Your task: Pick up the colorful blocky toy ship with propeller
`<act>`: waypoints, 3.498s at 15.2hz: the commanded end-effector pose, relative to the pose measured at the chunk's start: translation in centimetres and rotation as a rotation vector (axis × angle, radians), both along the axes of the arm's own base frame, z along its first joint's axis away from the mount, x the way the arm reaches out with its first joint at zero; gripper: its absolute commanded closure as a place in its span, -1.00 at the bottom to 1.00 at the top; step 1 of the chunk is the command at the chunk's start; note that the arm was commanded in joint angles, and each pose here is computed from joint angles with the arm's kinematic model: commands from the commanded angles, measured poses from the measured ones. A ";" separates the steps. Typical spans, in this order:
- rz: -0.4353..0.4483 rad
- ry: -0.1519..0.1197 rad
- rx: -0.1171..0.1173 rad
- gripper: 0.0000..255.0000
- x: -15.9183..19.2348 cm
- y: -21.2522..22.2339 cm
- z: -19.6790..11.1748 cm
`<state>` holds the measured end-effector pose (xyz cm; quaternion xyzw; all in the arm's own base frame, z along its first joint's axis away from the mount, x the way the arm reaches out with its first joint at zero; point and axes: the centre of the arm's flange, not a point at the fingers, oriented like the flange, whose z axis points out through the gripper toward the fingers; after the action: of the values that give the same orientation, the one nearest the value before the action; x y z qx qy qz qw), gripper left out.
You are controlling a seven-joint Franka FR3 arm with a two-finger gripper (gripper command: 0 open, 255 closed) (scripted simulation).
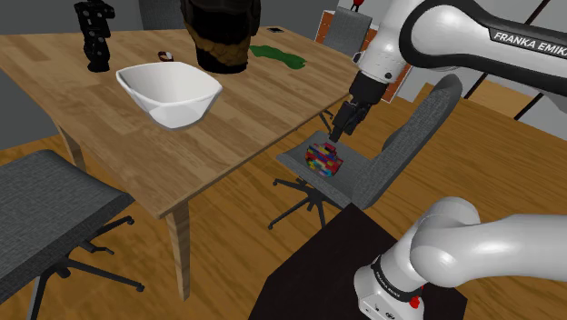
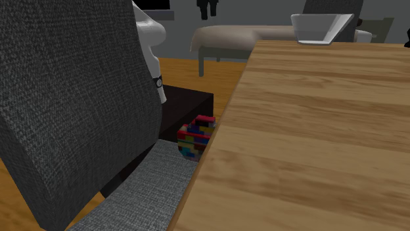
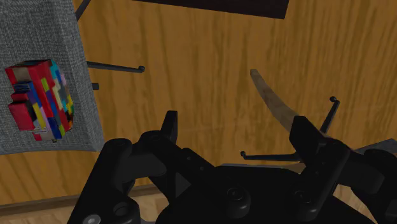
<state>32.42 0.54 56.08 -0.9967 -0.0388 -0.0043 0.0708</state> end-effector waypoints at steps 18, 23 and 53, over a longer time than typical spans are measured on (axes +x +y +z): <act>0.040 0.012 -0.073 -1.00 7.0 -15.3 -13.6; 0.052 0.016 -0.095 -1.00 9.1 -20.0 -17.3; 0.075 0.024 -0.138 1.00 13.6 -29.6 -28.7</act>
<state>45.95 -29.06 27.44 -0.9971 -0.0756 0.0120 0.0021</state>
